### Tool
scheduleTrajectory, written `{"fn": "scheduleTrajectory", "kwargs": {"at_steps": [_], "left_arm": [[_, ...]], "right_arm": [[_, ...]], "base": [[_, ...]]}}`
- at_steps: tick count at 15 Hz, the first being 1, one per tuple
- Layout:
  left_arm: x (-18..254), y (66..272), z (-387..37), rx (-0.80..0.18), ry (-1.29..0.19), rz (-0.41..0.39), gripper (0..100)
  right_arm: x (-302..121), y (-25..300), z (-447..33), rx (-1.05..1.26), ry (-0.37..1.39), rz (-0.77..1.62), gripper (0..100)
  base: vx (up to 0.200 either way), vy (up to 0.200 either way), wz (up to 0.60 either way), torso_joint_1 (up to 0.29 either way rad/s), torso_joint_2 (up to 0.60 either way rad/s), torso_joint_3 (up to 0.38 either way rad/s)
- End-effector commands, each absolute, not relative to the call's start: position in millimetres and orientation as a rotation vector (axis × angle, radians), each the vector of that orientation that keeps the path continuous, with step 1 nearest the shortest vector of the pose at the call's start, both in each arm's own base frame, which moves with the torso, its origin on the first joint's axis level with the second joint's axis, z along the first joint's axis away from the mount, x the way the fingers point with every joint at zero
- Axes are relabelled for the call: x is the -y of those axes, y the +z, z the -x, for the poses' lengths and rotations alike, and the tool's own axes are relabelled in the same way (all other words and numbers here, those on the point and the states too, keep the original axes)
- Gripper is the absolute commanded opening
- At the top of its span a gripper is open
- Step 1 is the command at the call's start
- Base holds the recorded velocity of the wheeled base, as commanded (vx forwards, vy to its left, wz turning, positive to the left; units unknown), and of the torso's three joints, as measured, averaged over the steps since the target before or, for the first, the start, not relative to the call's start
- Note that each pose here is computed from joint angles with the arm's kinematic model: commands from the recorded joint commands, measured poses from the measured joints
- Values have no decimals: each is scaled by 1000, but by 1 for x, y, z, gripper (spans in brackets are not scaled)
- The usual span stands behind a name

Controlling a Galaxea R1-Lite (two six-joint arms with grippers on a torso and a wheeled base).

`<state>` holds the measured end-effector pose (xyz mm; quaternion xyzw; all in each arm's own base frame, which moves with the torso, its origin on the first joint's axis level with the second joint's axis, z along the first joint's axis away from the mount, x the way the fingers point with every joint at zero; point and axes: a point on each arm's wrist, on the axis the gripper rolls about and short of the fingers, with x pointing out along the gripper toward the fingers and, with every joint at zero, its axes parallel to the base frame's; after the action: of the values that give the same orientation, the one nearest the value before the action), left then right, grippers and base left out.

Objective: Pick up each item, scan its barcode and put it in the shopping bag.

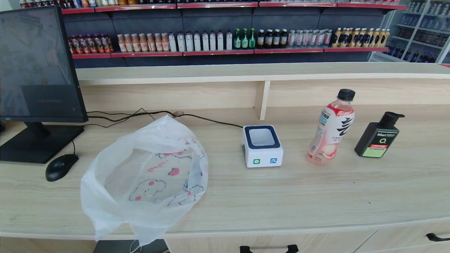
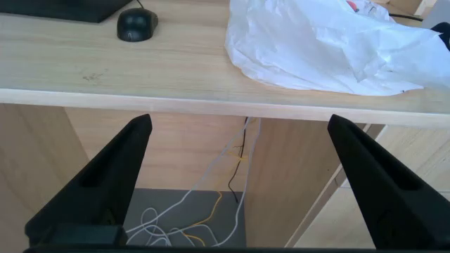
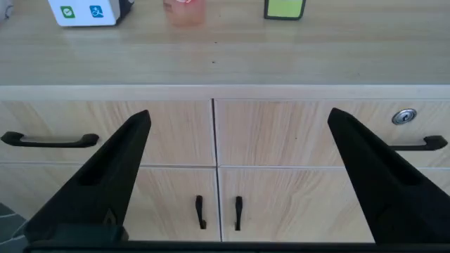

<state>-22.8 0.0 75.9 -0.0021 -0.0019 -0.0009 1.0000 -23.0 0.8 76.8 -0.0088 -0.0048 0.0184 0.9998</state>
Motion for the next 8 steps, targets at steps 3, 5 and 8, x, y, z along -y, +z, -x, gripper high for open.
{"fn": "scheduleTrajectory", "kwargs": {"at_steps": [3,5,8], "left_arm": [[0,76,23,5,-2,5,100],[0,76,23,5,-2,5,100],[0,76,23,5,-2,5,100]], "right_arm": [[-2,131,16,42,108,39,100],[-3,162,-18,86,149,42,100],[-7,185,-84,175,154,47,100]], "base": [[0,0,0,0,0,0],[0,0,0,0,0,0],[0,0,0,0,0,0]]}}
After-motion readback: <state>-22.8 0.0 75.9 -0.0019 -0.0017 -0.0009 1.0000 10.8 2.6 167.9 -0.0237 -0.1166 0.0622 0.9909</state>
